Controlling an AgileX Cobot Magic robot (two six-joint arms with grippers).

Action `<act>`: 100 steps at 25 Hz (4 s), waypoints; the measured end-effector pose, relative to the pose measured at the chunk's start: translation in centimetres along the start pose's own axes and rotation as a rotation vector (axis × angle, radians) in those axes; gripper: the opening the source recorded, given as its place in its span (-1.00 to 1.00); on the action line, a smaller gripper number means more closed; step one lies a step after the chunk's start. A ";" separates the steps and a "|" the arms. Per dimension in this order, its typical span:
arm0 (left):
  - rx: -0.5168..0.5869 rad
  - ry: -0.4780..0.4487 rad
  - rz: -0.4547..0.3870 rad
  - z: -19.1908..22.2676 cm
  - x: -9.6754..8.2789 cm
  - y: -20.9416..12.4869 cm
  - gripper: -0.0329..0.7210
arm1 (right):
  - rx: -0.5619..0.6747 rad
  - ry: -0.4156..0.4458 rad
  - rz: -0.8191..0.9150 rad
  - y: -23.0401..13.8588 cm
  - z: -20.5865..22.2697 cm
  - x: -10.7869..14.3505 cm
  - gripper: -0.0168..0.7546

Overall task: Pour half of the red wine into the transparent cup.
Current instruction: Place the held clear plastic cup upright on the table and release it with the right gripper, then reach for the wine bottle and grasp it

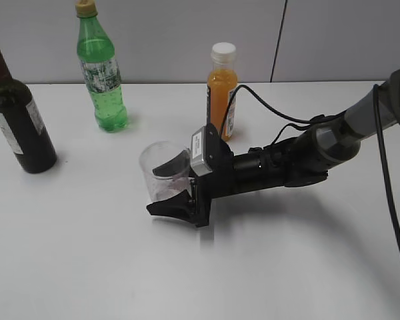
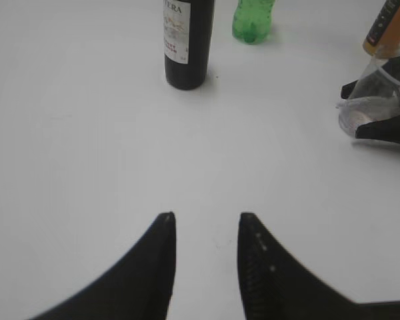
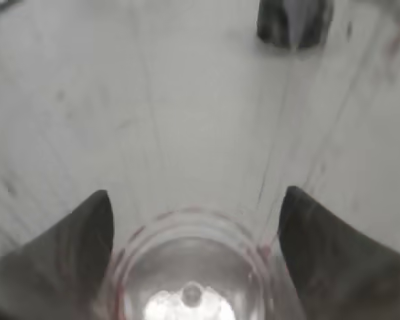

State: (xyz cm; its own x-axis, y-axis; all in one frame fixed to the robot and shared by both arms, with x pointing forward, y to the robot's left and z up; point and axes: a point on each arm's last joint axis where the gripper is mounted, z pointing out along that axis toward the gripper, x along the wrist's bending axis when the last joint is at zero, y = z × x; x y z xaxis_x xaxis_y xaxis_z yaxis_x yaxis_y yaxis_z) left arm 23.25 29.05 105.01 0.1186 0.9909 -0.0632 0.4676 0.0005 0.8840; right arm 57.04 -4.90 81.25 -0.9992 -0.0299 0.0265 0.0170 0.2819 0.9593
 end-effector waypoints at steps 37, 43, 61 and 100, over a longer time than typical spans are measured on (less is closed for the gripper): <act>0.000 0.000 0.000 0.0 0.0 0.0 -0.28 | 0.098 -0.617 0.109 5.4 -15.8 -0.7 0.68; 0.000 0.000 0.000 0.0 0.0 0.0 -0.28 | 0.164 -1.011 0.323 8.9 -20.0 -1.4 0.66; 0.000 0.000 0.000 0.0 0.0 0.0 -0.28 | 0.575 -1.108 1.090 19.6 -28.3 -0.9 0.61; 0.000 0.000 0.000 0.0 0.0 0.0 -0.28 | 0.109 -1.449 0.595 15.7 -29.5 34.5 0.58</act>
State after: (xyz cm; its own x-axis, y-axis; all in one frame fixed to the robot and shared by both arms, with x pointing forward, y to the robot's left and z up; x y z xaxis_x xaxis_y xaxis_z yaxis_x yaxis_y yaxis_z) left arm 23.25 29.05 105.01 0.1186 0.9909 -0.0632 0.4676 0.0005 0.8840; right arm 23.86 -29.79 105.51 -0.0343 0.9988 0.0348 0.4671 -0.0147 0.8841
